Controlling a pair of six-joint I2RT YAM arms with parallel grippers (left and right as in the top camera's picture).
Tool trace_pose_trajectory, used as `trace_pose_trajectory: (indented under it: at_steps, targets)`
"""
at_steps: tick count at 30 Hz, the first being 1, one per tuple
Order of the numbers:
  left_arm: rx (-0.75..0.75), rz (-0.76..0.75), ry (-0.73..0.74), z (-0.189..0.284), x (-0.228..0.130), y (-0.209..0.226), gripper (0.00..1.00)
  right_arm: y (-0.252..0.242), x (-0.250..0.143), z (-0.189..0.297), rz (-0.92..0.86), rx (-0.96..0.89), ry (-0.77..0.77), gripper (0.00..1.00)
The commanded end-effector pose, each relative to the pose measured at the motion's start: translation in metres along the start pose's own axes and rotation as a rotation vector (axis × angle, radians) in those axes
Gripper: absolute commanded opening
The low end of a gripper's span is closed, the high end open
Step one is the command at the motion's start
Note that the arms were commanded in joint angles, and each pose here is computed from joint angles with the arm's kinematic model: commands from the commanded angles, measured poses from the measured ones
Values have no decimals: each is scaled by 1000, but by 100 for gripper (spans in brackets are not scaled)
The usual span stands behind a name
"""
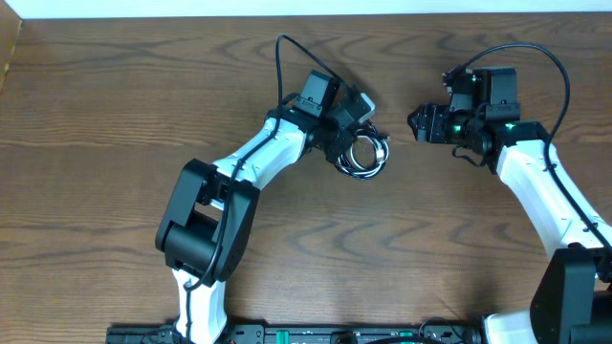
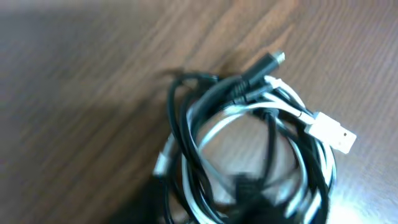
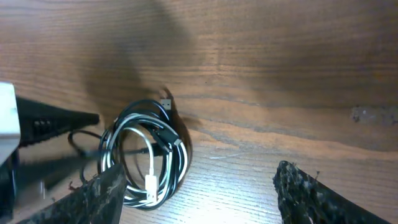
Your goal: Untangle cables
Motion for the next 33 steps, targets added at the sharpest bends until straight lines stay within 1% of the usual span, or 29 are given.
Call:
trace_pose_trajectory:
  at_steps: [1, 5, 8, 11, 13, 16, 20, 21, 28, 33]
  targets:
    - [28, 32, -60, 6, 12, 8, 8, 1, 1, -1, 14, 9, 5, 73]
    - [75, 217, -157, 33, 35, 17, 8, 3, 0, -1, 15, 19, 10, 73]
    - [94, 383, -232, 66, 53, 20, 8, 7, -2, -2, 22, 44, 23, 73]
    - [92, 498, -293, 93, 67, 18, 7, 13, -5, -4, 34, 51, 30, 73]
    - [74, 530, -333, 109, 76, 14, 7, 17, -7, -5, 45, 61, 38, 73]
    - [36, 537, -388, 129, 87, 7, 7, 25, -11, -6, 60, 90, 50, 73]
    - [38, 543, -431, 149, 95, 4, 8, 34, -13, -7, 77, 130, 54, 73]
    - [36, 557, -444, 154, 98, 3, 8, 38, -13, -6, 82, 166, 59, 72]
    - [21, 645, -474, 161, 102, 3, 7, 65, -15, -2, 149, 366, 83, 69]
    - [22, 699, -489, 163, 100, 9, 8, 80, -24, -4, 271, 400, 86, 68]
Point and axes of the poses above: each gripper's point midway between its finger pads, its own z axis back along the fingers, its own y axis along the line the jaws close on, x = y × z, the point moved 7 cm from there along z, back along the fingers, and after that the axes turned 13 degrees about -z, right-handed, at the moved point
